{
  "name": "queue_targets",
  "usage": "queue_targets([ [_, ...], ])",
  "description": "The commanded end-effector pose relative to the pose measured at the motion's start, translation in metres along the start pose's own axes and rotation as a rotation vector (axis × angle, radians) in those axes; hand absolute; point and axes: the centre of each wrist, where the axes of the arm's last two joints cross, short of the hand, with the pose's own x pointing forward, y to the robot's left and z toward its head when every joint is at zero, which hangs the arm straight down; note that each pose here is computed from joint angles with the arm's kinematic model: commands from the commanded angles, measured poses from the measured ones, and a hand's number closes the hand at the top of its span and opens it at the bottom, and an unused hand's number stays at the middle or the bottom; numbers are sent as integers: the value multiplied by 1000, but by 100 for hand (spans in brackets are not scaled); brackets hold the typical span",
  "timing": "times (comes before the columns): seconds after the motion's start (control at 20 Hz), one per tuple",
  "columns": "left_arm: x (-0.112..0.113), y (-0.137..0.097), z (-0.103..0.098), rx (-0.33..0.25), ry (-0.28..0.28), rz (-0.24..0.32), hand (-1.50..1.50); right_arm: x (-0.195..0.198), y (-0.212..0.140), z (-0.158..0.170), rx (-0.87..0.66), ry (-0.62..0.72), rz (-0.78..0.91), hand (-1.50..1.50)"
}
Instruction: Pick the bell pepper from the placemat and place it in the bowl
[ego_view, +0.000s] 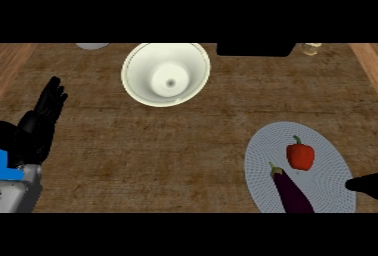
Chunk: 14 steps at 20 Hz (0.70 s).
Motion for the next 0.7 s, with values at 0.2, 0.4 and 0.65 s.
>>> queue_targets([
  [0.2, 2, 2, 3, 18, 12, -4, 0, 7, 25, -55, 270, 62, 73, -150],
  [0.4, 3, -11, 0, -4, -2, -6, 0, 26, 26, -61, 387, 97, 148, -150],
  [0.65, -18, -17, 2, 28, -2, -29, 0, 21, 51, -66, 482, 141, 191, -150],
])
